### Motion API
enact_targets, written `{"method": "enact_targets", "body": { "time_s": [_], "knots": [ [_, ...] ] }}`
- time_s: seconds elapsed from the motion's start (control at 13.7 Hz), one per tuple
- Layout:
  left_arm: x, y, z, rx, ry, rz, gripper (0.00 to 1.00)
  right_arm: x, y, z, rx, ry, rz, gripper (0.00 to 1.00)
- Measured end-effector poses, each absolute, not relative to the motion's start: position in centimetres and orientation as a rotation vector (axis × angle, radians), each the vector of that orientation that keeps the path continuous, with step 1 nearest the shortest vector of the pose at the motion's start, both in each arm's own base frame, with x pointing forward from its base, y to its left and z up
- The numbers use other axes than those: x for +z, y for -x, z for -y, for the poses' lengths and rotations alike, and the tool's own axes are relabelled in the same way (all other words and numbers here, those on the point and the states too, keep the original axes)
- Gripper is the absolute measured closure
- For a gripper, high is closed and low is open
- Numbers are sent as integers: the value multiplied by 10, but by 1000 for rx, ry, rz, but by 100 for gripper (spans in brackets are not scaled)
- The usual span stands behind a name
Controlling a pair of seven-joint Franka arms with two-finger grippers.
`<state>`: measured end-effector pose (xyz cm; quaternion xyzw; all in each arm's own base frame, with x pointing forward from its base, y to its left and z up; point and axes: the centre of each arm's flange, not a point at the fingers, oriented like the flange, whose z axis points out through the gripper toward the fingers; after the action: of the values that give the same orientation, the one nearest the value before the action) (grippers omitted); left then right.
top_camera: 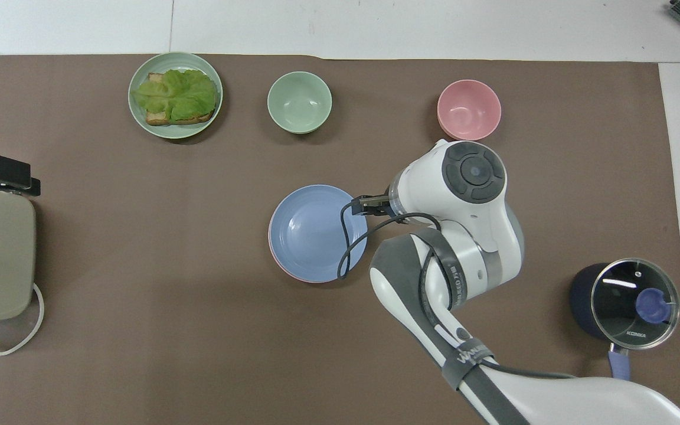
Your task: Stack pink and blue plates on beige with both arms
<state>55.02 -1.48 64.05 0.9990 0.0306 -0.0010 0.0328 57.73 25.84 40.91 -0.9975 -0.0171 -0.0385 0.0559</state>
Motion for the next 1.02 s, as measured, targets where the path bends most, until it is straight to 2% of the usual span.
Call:
{"method": "enact_targets", "body": {
  "time_s": [0.22, 0.51, 0.73, 1.02],
  "knots": [
    [641, -550, 15, -3, -3075, -94, 0, 454, -585, -204, -182, 3071, 8, 0],
    [641, -550, 15, -3, -3075, -94, 0, 517, -584, -132, -163, 3084, -45, 0],
    [641, -550, 15, -3, -3075, -94, 0, 558, -570, -75, -154, 3087, -79, 0],
    [641, -550, 15, -3, -3075, -94, 0, 588, -543, -21, -69, 3097, -86, 0]
  ]
}}
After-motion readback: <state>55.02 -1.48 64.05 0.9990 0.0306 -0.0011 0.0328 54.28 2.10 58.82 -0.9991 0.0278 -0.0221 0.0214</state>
